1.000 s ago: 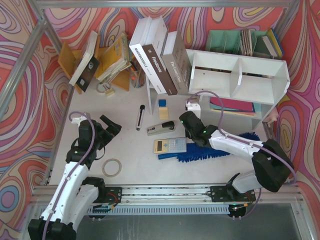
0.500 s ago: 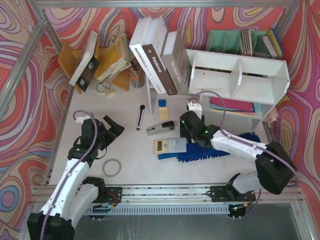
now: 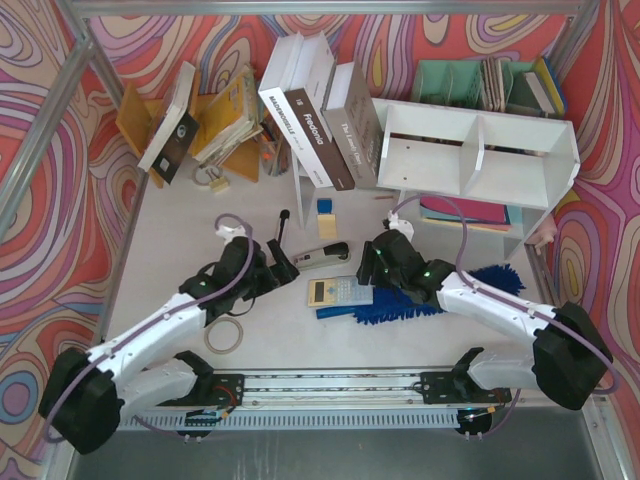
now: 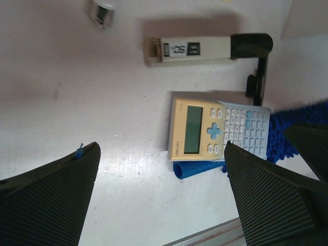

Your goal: Dust the bookshelf with a duster

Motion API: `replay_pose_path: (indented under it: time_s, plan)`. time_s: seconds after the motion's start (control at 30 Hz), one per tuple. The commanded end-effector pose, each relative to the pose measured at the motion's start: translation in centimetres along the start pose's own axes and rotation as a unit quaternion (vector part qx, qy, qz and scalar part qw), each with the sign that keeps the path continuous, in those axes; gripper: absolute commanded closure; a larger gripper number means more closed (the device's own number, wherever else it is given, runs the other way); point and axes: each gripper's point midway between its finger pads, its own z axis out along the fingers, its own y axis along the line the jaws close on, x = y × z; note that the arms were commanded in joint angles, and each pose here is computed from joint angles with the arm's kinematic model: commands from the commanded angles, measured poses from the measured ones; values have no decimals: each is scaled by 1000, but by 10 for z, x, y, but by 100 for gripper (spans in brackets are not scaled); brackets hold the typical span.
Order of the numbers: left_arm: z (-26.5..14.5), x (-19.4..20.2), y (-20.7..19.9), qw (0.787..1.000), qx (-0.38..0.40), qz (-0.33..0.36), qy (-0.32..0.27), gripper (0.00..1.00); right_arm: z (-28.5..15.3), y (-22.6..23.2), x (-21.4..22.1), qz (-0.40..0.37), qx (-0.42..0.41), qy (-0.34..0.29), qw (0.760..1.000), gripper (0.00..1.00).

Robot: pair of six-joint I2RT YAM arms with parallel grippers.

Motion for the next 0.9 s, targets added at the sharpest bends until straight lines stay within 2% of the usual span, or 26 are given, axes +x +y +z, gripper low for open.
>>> replay_pose_path:
  time_s: [0.0,0.33,0.87]
  plan:
    - [12,-4,-29,999,30,10,-21,4,1,6,12,15,-20,21,999,38]
    - [41,23,-43,999,34,20,18,7,10,-5,24,36,-24,40,998,39]
    - [68,46,-59,997,47,32,54,19,23,-11,31,69,-64,68,993,44]
